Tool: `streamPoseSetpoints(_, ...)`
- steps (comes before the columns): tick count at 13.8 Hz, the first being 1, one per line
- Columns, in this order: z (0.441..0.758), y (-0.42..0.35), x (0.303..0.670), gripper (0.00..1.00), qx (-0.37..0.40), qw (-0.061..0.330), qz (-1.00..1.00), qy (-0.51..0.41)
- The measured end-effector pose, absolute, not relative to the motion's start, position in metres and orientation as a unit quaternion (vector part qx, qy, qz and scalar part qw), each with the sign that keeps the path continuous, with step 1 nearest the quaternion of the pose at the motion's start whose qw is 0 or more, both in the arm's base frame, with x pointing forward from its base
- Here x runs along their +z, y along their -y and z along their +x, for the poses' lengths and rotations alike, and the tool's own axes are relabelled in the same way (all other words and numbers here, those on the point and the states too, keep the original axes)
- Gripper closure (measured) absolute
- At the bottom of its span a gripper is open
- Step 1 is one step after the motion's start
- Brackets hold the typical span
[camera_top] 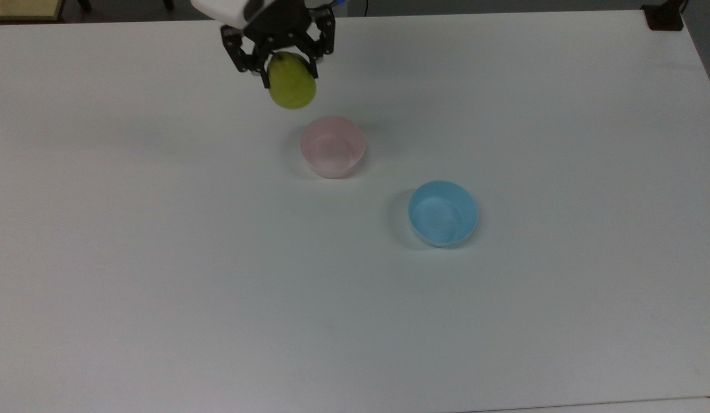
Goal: Place the pear in the bowl
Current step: 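Lower the pear into the pink bowl and open the gripper, then raise the open gripper away from the pear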
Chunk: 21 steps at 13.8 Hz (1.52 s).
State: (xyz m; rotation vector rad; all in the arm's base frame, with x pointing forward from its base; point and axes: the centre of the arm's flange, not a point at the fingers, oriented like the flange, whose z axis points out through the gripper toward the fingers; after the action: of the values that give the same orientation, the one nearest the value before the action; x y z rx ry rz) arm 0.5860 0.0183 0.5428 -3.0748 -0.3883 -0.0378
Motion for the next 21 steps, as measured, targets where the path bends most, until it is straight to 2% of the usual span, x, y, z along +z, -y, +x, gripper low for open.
streamPoseSetpoints(7,0.561,-0.051,0.407,0.31,-0.004,0.011,-0.989,0.145)
streamPoseSetpoints(13,0.565,-0.07,0.346,0.31,0.004,-0.026,-0.99,0.14)
streamPoseSetpoints(15,0.566,-0.07,0.338,0.32,0.009,-0.027,-0.99,0.14)
streamPoseSetpoints(17,0.567,-0.07,0.339,0.21,0.007,-0.027,-0.99,0.139)
streamPoseSetpoints(18,0.568,-0.07,0.342,0.06,0.005,-0.028,-0.99,0.137)
streamPoseSetpoints(19,0.569,-0.07,0.349,0.0,0.01,-0.028,-0.991,0.133)
streamPoseSetpoints(21,0.577,-0.066,0.386,0.0,0.024,-0.029,-0.991,0.126)
